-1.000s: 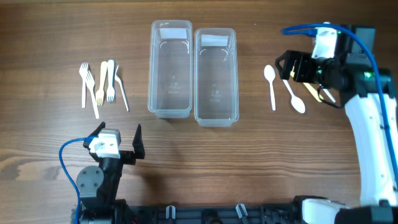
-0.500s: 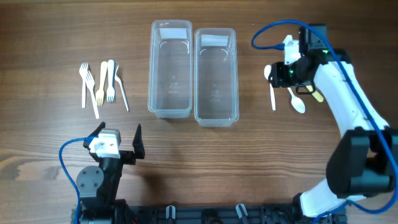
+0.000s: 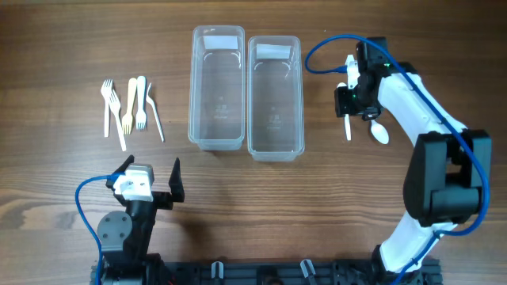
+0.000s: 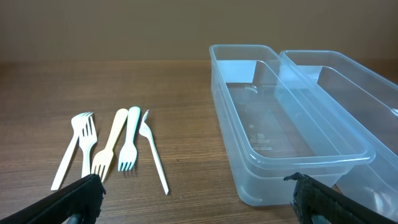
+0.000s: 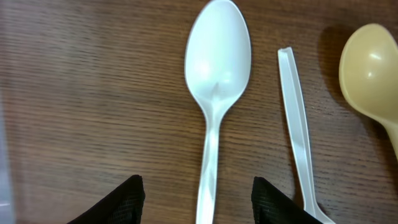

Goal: Pack container
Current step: 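Reach the right gripper to the leftmost white spoon and grasp it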

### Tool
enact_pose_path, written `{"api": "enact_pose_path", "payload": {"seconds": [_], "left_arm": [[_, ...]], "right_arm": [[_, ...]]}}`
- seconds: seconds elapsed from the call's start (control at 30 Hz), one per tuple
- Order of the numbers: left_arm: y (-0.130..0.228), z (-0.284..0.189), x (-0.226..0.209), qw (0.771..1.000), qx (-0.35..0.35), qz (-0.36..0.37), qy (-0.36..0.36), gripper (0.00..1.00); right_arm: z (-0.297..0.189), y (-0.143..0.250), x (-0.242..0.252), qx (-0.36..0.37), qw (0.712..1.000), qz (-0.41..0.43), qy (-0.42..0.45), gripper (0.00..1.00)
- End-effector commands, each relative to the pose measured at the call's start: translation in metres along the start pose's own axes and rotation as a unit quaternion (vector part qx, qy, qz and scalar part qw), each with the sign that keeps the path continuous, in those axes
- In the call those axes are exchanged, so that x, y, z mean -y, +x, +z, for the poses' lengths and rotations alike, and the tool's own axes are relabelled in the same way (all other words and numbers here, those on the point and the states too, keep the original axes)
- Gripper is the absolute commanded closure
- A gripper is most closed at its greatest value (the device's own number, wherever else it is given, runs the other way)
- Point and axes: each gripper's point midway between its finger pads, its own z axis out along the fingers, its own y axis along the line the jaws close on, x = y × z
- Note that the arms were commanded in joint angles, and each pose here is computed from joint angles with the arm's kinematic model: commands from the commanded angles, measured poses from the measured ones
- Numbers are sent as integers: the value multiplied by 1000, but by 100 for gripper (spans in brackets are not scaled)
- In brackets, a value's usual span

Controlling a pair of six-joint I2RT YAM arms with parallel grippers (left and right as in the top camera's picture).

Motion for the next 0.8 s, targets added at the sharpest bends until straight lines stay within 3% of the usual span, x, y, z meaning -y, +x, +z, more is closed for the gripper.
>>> {"api": "enact_pose_path", "payload": {"seconds": [0.0,0.43,0.47,0.53,0.6,0.7,0.77], "left_arm": [[0,0,3,1000,3,12,7,0],[0,0,3,1000,3,12,7,0],[0,0,3,1000,3,12,7,0],[0,0,3,1000,3,12,7,0],[0,0,3,1000,3,12,7,0],[0,0,3,1000,3,12,7,0],[0,0,3,1000,3,12,7,0]], "right_arm": [[15,5,5,-15,1000,3,18,44],[48,10,6,-35,999,3,18,44],[50,10,6,-36,999,3,17,47],[51,10,6,-35,999,3,18,72],[51,9,6,-34,999,11,18,86],[51,11,6,-38,999,14,18,96],[50,12,6,-39,999,15,18,96]]}}
